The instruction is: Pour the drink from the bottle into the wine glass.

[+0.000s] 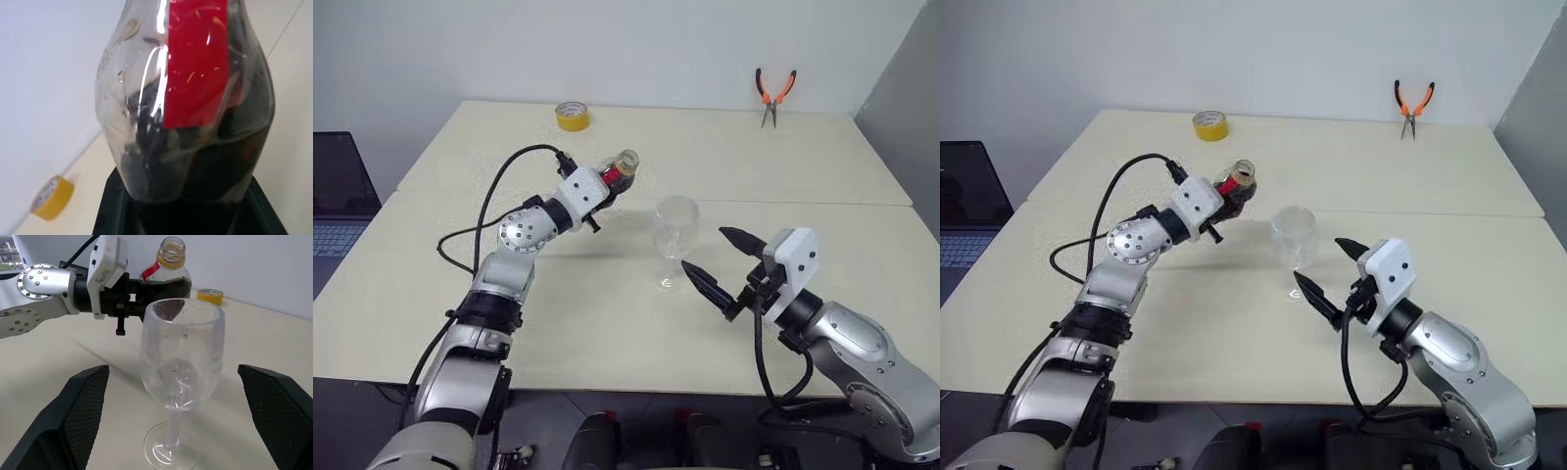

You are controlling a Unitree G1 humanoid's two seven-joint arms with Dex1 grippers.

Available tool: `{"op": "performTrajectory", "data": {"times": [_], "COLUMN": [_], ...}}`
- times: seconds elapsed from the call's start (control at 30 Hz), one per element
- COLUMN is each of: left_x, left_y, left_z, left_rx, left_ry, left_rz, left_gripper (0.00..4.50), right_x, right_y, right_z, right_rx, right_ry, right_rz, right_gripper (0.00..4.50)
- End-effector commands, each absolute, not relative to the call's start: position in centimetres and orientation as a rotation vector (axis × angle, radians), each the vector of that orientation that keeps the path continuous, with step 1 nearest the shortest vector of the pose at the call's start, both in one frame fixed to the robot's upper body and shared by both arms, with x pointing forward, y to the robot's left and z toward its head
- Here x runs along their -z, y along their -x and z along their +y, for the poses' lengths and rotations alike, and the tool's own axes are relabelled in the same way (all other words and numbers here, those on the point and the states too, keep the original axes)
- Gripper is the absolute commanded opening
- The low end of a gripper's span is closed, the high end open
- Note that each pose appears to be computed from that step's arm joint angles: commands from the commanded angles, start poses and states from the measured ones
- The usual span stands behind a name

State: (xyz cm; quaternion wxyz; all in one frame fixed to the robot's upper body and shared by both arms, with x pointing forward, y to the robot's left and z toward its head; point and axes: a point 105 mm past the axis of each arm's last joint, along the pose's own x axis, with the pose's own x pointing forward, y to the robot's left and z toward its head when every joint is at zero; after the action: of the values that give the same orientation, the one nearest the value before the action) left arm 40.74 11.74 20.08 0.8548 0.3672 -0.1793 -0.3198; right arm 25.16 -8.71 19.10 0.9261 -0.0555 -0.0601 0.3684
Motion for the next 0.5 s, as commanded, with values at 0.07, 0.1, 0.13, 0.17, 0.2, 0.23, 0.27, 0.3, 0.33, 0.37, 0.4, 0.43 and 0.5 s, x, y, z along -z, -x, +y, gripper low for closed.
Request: {"op": "performTrajectory", "data": {"times": [0.07,0.1,0.13,0.17,0.2,0.23,0.27,0.3,0.33,0.37,0.4,0.43,0.5], "left_x": [-22.4,-22.5,-22.5,-22.6,-22.7,-23.0,-23.2,-23.4,-23.4,-23.4,-23.4,-23.3,-23.1], "left_y": [-40.2,-40.2,-40.3,-40.2,-40.1,-40.0,-40.0,-40.0,-40.1,-40.1,-40.2,-40.2,-40.2], "left_z": [10.2,10.1,10.0,9.6,9.2,8.6,8.1,7.8,7.7,7.6,7.6,7.5,7.3], "left_rx": [0.709,0.714,0.716,0.726,0.738,0.751,0.762,0.766,0.769,0.77,0.771,0.775,0.784], "left_ry": [-0.854,-0.854,-0.853,-0.873,-0.885,-0.912,-0.922,-0.927,-0.937,-0.942,-0.944,-0.955,-0.974], "left_rz": [-0.513,-0.518,-0.521,-0.537,-0.553,-0.58,-0.596,-0.608,-0.616,-0.62,-0.621,-0.626,-0.634], "left_gripper": [0.9,0.9,0.9,0.89,0.88,0.86,0.85,0.85,0.85,0.85,0.85,0.85,0.85], "right_x": [-19.8,-19.9,-19.9,-19.9,-19.9,-19.9,-20.0,-20.0,-20.0,-20.1,-20.1,-20.1,-20.2], "right_y": [-25.0,-25.0,-25.1,-25.1,-25.2,-25.2,-25.2,-25.2,-25.3,-25.3,-25.4,-25.4,-25.5], "right_z": [-8.2,-8.2,-8.2,-8.1,-8.1,-8.0,-7.9,-7.9,-7.9,-7.9,-7.9,-7.9,-7.9], "right_rx": [-0.771,-0.771,-0.771,-0.77,-0.772,-0.773,-0.774,-0.774,-0.772,-0.771,-0.769,-0.766,-0.759], "right_ry": [0.13,0.13,0.129,0.13,0.131,0.133,0.134,0.135,0.137,0.137,0.139,0.141,0.145], "right_rz": [-0.155,-0.156,-0.157,-0.158,-0.16,-0.161,-0.162,-0.165,-0.166,-0.167,-0.167,-0.168,-0.17], "right_gripper": [4.5,4.5,4.5,4.5,4.5,4.5,4.5,4.5,4.5,4.5,4.5,4.5,4.5]}}
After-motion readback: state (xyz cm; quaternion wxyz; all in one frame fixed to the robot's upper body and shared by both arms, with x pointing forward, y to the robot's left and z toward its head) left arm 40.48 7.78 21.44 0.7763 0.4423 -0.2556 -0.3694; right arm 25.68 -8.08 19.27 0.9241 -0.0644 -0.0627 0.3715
